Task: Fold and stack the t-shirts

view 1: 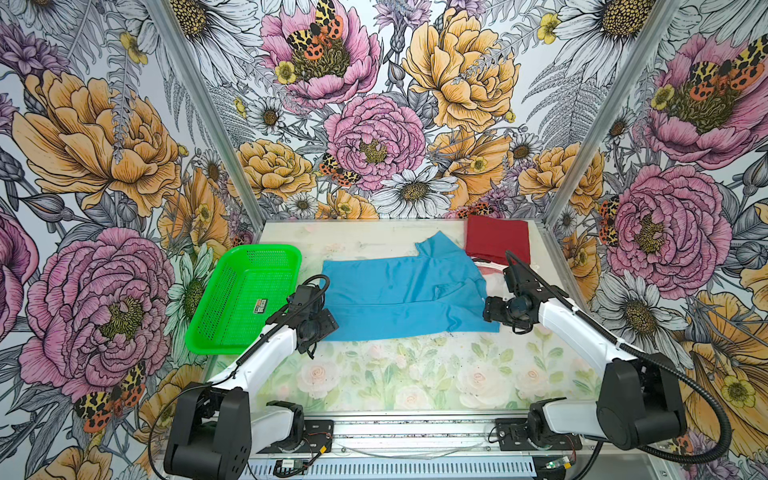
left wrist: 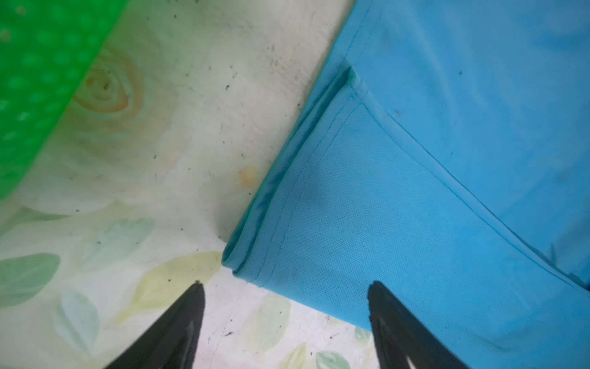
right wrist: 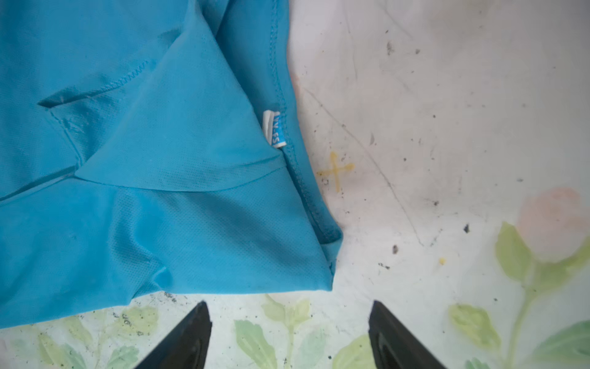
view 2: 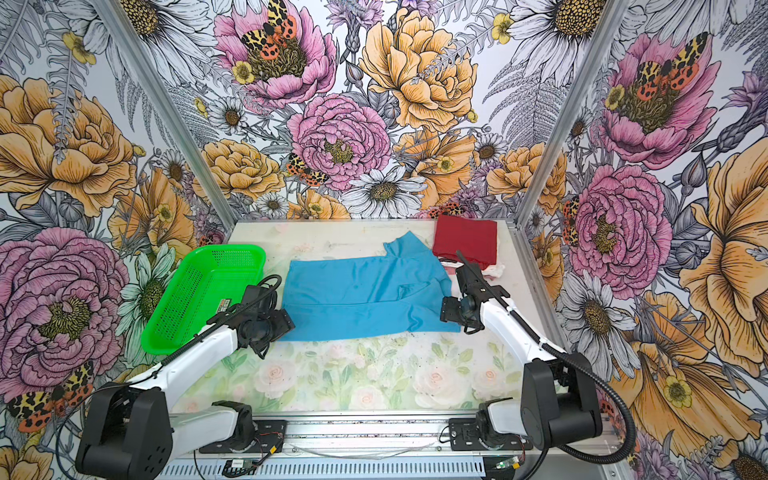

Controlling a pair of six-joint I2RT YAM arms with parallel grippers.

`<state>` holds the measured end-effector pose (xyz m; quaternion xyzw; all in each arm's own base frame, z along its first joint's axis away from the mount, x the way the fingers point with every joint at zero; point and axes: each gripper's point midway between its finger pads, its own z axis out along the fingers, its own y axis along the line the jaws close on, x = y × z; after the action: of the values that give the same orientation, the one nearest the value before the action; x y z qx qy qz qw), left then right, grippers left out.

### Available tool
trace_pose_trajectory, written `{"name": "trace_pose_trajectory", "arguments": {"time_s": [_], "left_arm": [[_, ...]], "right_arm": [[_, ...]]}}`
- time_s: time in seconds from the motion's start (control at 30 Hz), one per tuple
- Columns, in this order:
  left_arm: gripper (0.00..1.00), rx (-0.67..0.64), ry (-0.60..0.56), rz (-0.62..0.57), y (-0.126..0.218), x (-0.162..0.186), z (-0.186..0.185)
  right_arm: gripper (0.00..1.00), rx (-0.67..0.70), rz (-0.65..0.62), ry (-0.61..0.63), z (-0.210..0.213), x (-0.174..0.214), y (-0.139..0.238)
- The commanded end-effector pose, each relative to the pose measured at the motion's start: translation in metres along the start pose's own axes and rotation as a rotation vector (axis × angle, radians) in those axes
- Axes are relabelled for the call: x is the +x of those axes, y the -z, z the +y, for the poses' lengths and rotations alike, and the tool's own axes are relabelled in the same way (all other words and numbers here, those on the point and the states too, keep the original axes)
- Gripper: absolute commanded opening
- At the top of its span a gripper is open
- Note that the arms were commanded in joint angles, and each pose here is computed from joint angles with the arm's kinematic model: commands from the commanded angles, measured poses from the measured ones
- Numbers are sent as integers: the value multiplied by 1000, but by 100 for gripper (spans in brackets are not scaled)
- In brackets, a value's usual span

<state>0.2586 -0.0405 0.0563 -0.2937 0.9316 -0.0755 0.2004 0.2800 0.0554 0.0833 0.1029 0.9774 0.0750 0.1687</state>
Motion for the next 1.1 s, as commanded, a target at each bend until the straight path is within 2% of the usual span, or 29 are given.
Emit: {"name": "trace_pose_trajectory", "arguments": {"time_s": [0.0,0.1,0.2,0.57,0.67,0.9,0.93,0.97,1.07], "left_arm": [[68,-32,37,-22,-1,4,7],[57,-61,44,-26,-4,3,11],[52,-75,56,-28,-12,3,13],[44,-114,71,-48,-35,-3,17],[34,-116,76,-36,-43,-1,20],[8,-112,69,-47,-43,-5,18],[4,-112,68,-48,-43,-6,18],[0,-112,69,-49,-43,-6,18],[0,-111,80,-62,-40,-8,21]], "right_arm": [[77,-36,-29,-52,1,3,1],[72,-58,-17,-62,1,9,-2],[68,-77,-8,-71,1,13,-6],[64,-93,20,-141,-9,8,-35],[63,-86,32,-151,-11,8,-44],[53,-85,77,-161,-13,15,-58],[50,-92,87,-160,-12,17,-61],[42,-90,97,-162,-12,20,-63],[16,-82,103,-169,-15,24,-63]]}}
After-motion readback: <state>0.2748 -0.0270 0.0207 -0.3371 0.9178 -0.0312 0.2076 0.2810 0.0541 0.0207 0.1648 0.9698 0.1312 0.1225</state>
